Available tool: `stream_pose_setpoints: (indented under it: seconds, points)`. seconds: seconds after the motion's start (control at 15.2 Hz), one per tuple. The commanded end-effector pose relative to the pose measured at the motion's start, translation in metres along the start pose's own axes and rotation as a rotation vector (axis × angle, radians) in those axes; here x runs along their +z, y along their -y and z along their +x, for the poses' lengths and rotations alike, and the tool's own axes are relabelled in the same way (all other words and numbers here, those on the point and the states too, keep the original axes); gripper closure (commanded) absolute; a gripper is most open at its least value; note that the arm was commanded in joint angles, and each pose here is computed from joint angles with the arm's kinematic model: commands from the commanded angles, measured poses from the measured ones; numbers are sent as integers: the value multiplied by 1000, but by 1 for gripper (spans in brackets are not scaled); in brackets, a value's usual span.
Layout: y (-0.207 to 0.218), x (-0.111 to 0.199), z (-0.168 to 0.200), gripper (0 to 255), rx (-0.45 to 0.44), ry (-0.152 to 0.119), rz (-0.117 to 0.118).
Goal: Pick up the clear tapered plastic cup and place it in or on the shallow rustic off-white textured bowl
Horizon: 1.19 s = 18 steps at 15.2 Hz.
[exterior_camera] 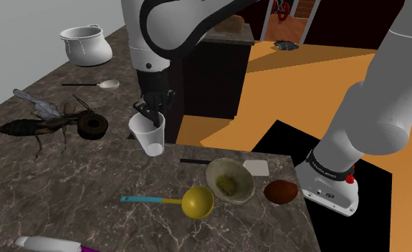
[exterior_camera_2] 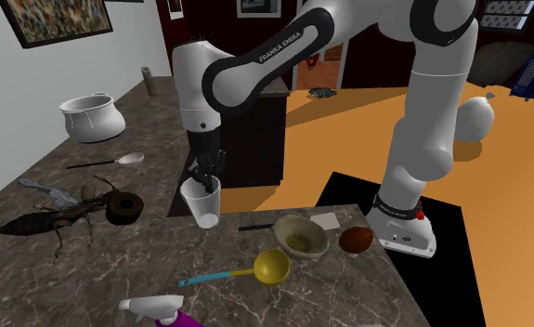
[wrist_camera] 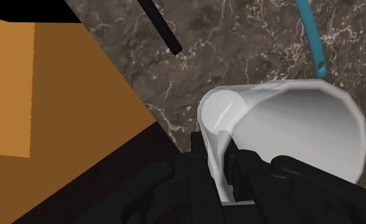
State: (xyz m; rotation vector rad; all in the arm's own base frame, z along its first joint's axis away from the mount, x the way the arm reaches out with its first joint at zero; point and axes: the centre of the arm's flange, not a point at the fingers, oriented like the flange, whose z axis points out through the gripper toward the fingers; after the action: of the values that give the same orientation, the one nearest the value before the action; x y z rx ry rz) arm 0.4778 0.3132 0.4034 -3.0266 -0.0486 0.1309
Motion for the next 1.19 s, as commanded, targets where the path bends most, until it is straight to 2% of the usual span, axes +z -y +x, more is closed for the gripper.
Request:
stream_pose_setpoints:
  seconds: [0.0, 1.12]
  points:
    - [1, -10, -1, 255, 0, 0, 0]
    - [11, -98, -9, 255, 0, 0, 0]
